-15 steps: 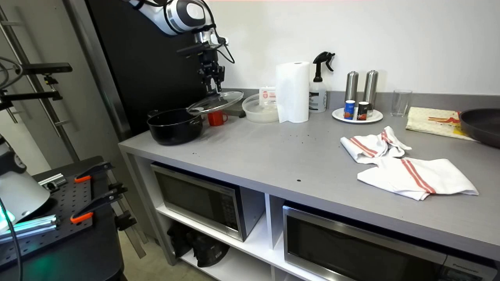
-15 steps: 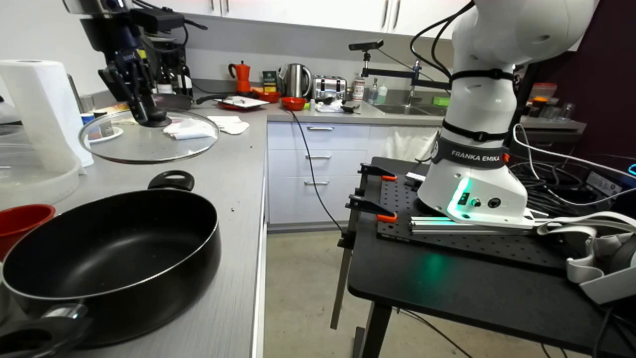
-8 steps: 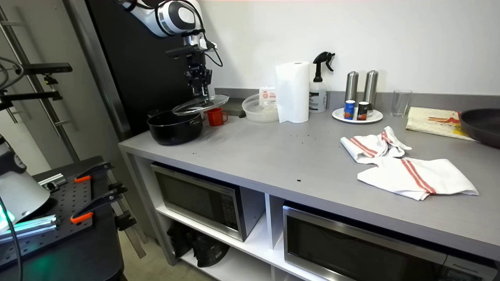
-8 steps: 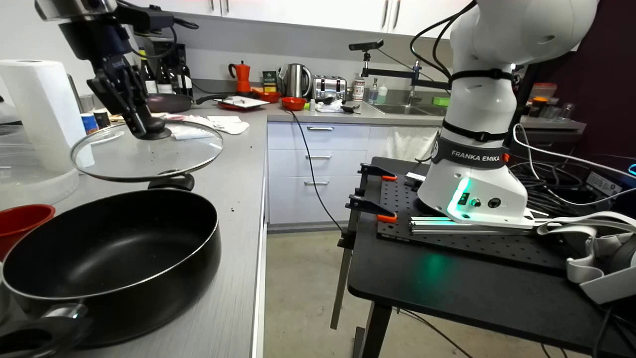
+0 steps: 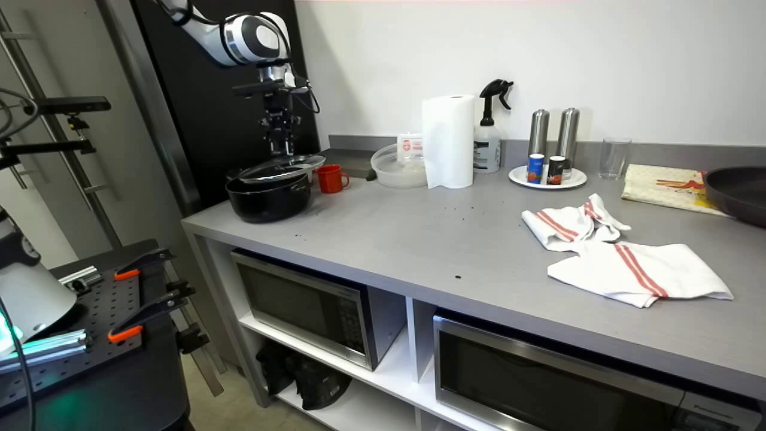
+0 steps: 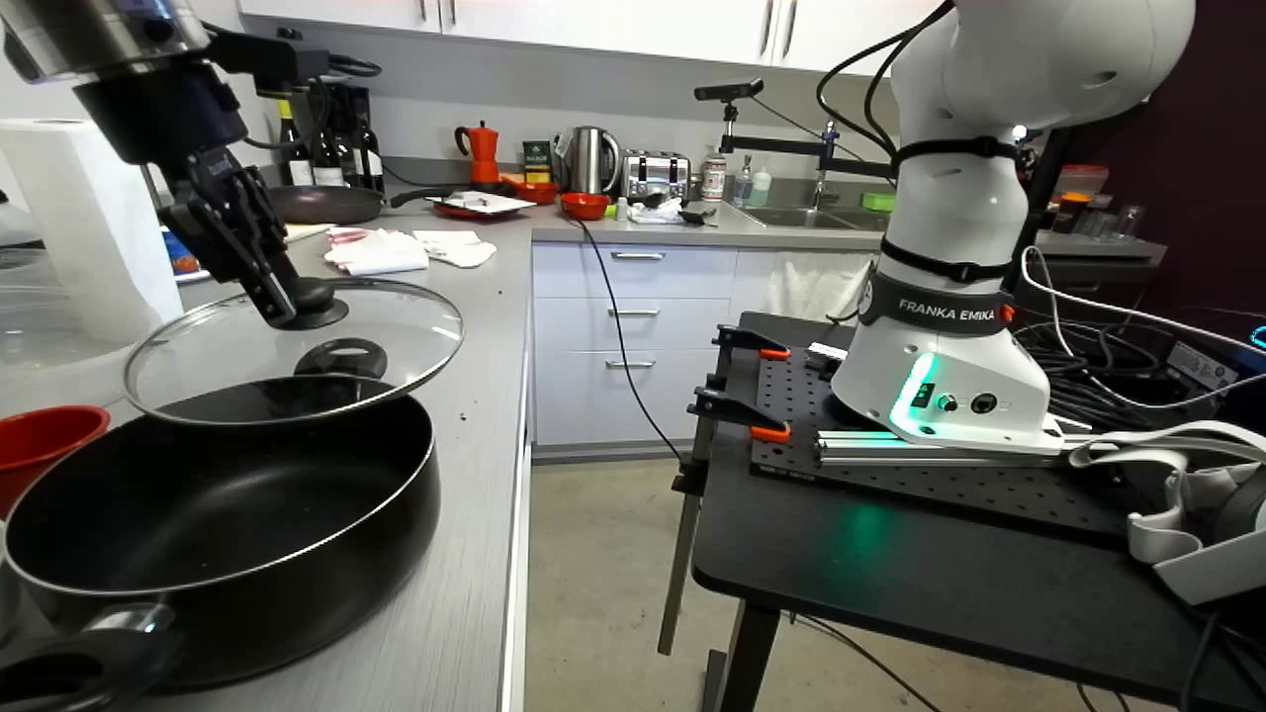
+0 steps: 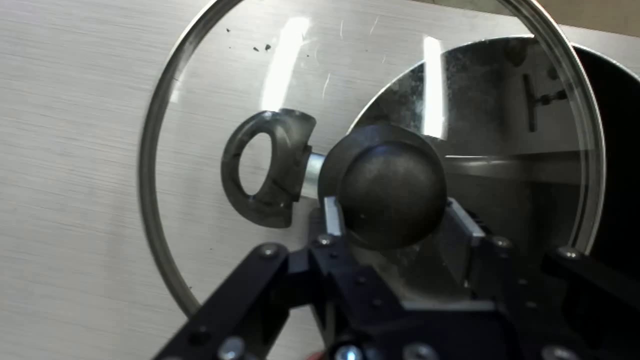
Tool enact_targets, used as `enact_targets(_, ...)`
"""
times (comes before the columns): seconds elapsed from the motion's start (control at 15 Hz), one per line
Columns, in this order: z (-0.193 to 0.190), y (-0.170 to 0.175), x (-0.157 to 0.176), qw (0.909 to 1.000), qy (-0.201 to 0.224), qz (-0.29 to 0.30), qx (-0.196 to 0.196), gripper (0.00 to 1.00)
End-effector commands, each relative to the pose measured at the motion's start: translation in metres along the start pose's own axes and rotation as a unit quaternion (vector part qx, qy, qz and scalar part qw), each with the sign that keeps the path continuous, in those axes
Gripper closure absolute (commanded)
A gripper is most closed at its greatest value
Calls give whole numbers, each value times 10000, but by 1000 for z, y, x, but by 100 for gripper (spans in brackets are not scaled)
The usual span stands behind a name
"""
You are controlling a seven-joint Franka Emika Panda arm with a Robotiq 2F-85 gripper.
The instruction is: Put the lid on the pot
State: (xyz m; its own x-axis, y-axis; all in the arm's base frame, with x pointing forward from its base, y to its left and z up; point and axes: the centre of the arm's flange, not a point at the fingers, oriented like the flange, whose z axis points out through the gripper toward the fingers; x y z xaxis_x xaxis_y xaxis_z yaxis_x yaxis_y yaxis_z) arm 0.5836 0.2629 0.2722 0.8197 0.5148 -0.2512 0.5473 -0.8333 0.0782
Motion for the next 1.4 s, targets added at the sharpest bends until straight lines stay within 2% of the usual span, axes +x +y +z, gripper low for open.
enact_targets(0.0, -11, -28, -3, 9993, -61, -314, -177, 77)
enact_targets(0.47, -11, -65, 11, 9972, -10, -710, -245, 77)
enact_targets(1.33, 2, -98, 32, 9931, -29, -1143, -244, 77)
